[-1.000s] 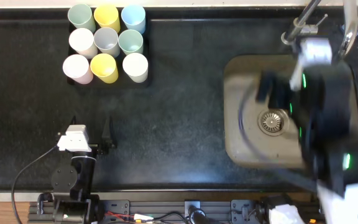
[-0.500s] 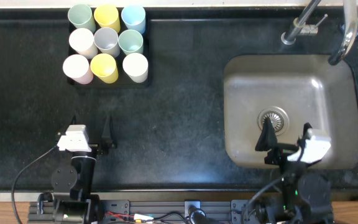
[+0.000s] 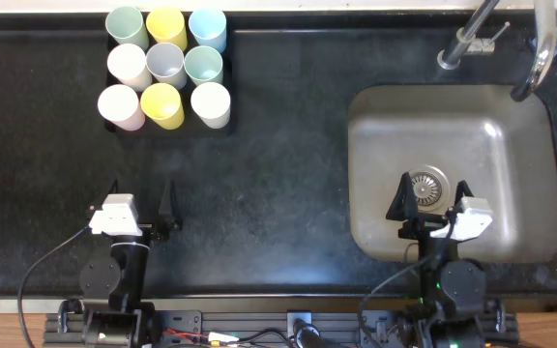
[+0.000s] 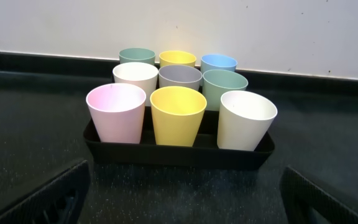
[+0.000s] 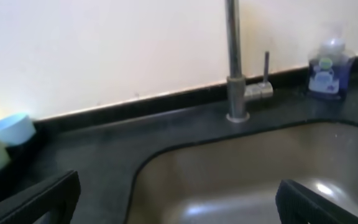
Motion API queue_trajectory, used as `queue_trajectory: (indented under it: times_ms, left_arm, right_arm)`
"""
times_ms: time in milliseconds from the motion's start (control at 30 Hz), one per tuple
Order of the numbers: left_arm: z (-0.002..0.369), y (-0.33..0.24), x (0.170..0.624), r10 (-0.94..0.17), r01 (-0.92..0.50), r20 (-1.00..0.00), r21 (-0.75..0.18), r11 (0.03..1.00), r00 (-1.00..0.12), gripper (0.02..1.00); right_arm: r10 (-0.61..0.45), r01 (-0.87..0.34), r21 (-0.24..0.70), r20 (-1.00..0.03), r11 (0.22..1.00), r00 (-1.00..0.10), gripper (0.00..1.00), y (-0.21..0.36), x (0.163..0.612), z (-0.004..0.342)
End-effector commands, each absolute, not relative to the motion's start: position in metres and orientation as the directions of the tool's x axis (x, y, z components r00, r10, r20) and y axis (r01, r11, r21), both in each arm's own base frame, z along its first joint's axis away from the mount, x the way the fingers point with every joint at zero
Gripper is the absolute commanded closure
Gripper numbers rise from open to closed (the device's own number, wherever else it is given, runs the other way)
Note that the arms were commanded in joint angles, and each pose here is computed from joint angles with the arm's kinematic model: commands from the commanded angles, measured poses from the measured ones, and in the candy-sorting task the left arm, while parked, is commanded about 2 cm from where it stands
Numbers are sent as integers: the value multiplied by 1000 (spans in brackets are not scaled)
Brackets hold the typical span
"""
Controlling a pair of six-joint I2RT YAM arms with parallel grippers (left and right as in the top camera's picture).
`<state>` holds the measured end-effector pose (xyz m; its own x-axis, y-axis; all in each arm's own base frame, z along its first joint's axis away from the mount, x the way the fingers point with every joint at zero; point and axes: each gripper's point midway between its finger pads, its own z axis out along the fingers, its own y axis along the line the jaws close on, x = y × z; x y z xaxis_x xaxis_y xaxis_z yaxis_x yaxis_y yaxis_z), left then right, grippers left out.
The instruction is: Store Cups
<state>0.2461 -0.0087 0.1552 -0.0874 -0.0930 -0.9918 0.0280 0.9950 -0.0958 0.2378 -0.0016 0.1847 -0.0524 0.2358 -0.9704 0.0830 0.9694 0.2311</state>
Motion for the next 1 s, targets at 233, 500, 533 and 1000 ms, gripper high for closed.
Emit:
queue_trajectory:
  times_ms: [233, 500, 533, 1000]
  left_arm:
    - [156, -8, 246, -72, 28, -994, -74, 997, -82, 20]
    - [156, -8, 246, -72, 28, -994, -74, 997, -82, 20]
    - [156, -8, 246, -72, 28, -994, -74, 997, -82, 20]
    - [156, -8, 246, -72, 28, -994, -74, 997, -82, 20]
  right_arm:
    - [245, 178, 245, -969, 953, 19, 3, -27, 242, 176]
    - [247, 167, 253, -967, 953, 57, 3, -27, 244, 178]
    - [247, 167, 253, -967, 953, 57, 3, -27, 244, 178]
    - [188, 182, 194, -981, 964, 49, 5, -29, 244, 178]
